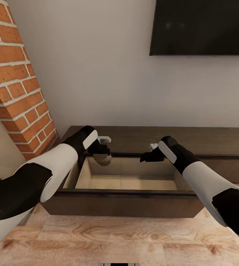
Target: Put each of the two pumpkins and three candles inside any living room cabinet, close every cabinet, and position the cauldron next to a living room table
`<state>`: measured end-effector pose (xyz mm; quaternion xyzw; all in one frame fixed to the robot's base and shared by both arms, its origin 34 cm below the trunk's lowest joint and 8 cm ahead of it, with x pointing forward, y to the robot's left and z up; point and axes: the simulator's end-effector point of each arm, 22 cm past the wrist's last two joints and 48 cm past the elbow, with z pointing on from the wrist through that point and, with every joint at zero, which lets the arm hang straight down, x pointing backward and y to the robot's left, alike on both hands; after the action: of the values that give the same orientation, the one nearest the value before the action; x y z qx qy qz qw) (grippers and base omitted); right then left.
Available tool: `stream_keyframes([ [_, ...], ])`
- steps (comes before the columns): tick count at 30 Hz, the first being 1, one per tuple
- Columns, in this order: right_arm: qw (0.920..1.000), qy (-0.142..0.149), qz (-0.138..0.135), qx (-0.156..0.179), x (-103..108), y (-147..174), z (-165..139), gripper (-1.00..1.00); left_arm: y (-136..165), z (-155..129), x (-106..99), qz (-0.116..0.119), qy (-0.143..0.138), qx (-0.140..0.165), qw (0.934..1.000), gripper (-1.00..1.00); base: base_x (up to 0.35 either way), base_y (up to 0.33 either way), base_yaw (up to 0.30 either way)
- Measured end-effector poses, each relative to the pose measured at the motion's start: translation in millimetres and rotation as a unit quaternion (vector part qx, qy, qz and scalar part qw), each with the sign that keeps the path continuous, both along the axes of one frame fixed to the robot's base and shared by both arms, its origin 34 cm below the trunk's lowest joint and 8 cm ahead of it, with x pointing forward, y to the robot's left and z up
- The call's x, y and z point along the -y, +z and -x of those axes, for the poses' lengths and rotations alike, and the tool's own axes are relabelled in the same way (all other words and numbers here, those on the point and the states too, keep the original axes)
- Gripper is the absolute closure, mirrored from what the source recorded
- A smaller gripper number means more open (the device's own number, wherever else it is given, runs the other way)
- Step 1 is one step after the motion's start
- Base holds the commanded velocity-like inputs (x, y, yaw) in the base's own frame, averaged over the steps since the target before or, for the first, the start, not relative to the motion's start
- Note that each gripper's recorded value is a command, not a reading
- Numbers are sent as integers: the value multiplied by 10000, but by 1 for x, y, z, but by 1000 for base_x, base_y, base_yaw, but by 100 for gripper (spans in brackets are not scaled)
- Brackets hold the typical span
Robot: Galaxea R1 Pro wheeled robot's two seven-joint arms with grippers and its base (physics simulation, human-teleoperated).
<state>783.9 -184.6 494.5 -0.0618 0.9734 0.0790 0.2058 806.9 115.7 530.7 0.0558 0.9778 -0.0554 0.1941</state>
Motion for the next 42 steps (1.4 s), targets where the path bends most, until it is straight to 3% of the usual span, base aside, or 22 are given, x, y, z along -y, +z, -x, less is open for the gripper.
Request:
stream_keyframes([
  [11,9993,-167,78,-329,15,-25,11,-100,-7,-1,1,56,35,-12,10000,100,0,0,0],
  [21,9988,-351,96,-319,25,-41,9,-100,-16,-4,-2,78,110,30,9999,100,0,0,0],
  [31,9985,-374,95,-376,26,-52,10,-100,-27,-4,-1,102,122,-31,9999,100,0,0,0],
  [39,9983,-369,98,-436,26,-61,10,-100,-34,-12,-2,109,178,92,9997,100,0,0,0],
  [42,9984,-320,57,-461,16,-64,11,-100,-37,-12,-2,119,189,81,9997,100,0,0,0],
])
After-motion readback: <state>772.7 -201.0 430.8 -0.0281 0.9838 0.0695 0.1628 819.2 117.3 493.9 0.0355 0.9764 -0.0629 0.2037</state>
